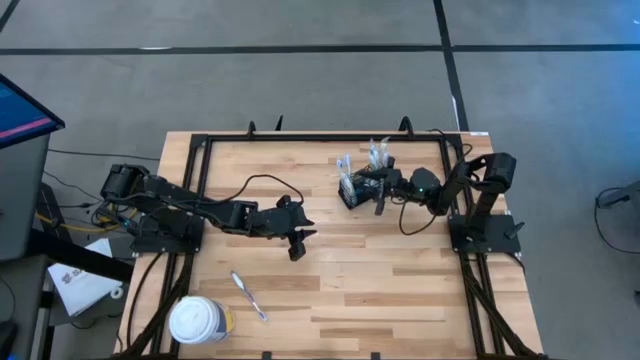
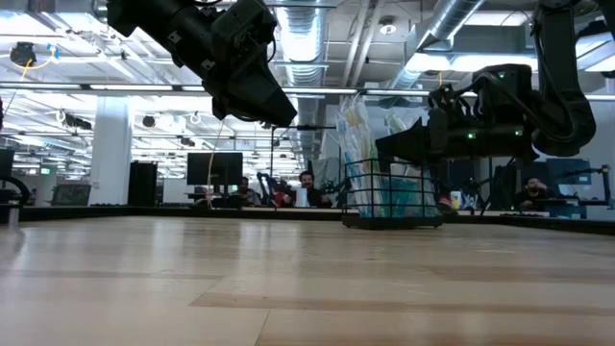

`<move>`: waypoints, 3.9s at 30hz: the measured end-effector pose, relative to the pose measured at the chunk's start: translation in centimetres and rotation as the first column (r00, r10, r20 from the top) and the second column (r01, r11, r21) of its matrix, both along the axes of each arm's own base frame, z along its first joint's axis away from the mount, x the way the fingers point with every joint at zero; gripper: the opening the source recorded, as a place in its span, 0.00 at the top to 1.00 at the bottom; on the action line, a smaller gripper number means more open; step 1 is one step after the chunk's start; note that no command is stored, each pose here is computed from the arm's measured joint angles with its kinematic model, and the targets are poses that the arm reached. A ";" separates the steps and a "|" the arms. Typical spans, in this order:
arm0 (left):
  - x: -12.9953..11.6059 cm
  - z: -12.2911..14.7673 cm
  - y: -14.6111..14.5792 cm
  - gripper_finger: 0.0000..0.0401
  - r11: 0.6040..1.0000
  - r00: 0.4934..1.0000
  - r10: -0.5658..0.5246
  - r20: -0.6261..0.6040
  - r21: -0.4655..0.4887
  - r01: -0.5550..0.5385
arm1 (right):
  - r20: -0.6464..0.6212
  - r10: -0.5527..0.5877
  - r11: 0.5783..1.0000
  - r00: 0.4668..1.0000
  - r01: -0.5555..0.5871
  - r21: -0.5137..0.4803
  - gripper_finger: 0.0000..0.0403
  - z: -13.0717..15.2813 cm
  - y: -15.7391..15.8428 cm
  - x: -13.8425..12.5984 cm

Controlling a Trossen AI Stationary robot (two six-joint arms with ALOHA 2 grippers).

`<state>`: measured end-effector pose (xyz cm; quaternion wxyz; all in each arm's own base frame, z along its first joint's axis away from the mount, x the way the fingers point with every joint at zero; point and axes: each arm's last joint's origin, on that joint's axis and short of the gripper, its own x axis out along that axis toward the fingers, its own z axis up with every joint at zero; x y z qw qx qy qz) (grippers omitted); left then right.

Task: Pick & Place toothbrushing station
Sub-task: Put the purple toothbrush into the mesh organizer

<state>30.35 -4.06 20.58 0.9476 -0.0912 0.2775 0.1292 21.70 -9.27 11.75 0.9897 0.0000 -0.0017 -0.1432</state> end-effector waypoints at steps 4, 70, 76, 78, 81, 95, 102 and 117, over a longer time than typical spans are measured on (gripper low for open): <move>0.0 0.0 0.0 0.73 1.000 1.000 0.000 0.000 0.000 0.000 | 0.005 0.000 1.000 1.000 0.000 -0.002 0.59 0.1 0.0 0.0; -5.7 -1.3 -12.4 0.73 0.824 0.808 -0.558 -0.190 -0.013 0.566 | 0.022 0.432 0.901 0.901 -0.433 0.018 0.70 4.5 9.7 -3.7; -6.1 -1.5 -12.9 0.73 0.813 0.793 -0.572 -0.208 -0.013 0.583 | 0.022 0.431 0.902 0.902 -0.432 0.018 0.70 4.5 9.7 -3.7; -6.2 -1.7 -13.1 0.73 0.808 0.787 -0.577 -0.218 -0.014 0.589 | 0.022 0.431 0.902 0.902 -0.432 0.018 0.70 4.5 9.7 -3.7; -6.3 -2.3 -13.5 0.73 0.800 0.774 -0.586 -0.241 -0.016 0.600 | 0.022 0.431 0.902 0.902 -0.431 0.018 0.70 4.5 9.7 -3.7; -5.2 -5.3 -14.9 0.73 0.760 0.725 -0.643 -0.248 -0.090 0.643 | 0.022 0.430 0.902 0.903 -0.430 0.018 0.70 4.5 9.7 -3.7; -5.2 -5.6 -15.2 0.73 0.743 0.706 -0.665 -0.245 -0.113 0.660 | 0.007 0.430 0.903 0.903 -0.430 0.025 0.70 4.3 9.7 -3.7; -5.5 -5.6 -15.5 0.73 0.748 0.707 -0.664 -0.243 -0.206 0.631 | 0.002 0.430 0.903 0.903 -0.430 0.027 0.70 4.2 9.7 -3.7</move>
